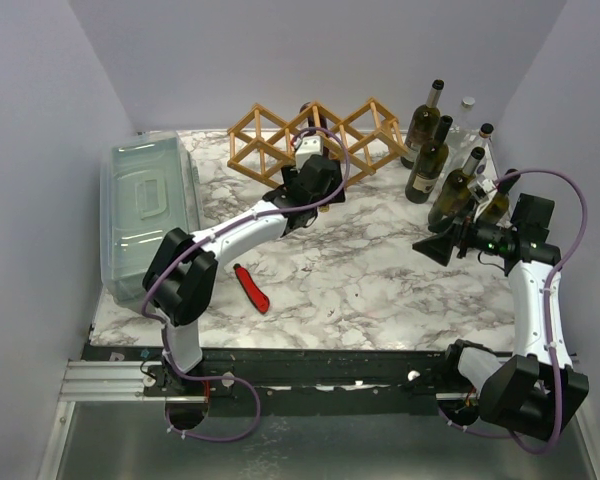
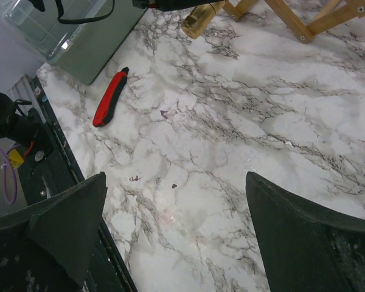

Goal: Take the wine bottle off the wine rack
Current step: Pick up the wine bottle from the wine rack.

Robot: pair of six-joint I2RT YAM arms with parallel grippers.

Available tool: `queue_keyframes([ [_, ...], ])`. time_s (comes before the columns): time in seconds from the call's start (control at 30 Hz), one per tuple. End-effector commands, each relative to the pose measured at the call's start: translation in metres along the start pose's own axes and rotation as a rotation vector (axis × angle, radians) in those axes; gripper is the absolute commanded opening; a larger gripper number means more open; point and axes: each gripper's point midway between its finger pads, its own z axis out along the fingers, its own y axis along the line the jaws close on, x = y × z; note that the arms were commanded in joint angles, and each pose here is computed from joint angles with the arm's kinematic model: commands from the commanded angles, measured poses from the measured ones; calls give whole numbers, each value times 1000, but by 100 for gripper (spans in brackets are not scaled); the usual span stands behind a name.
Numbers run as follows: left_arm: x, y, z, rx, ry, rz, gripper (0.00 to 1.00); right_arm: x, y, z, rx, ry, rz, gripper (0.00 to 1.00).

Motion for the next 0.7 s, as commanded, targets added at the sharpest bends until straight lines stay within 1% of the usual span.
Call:
queue_keyframes([
  [0.0, -25, -5, 14, -13, -75, 13, 88, 2, 0, 1, 2, 14, -9, 99],
  [0.2, -25, -5, 30, -23, -71, 9, 83, 2, 1, 1, 2, 17, -13, 99],
  [0.33, -24, -5, 37, -27, -69, 5, 83, 1, 1, 1, 0, 17, -18, 99],
  [0.43, -21, -4, 41, -31, -61, -2, 78, 2, 1, 1, 0, 18, -19, 99],
  [0.67, -10, 2, 50, -35, -27, -46, 78, 2, 2, 1, 0, 20, -20, 99],
])
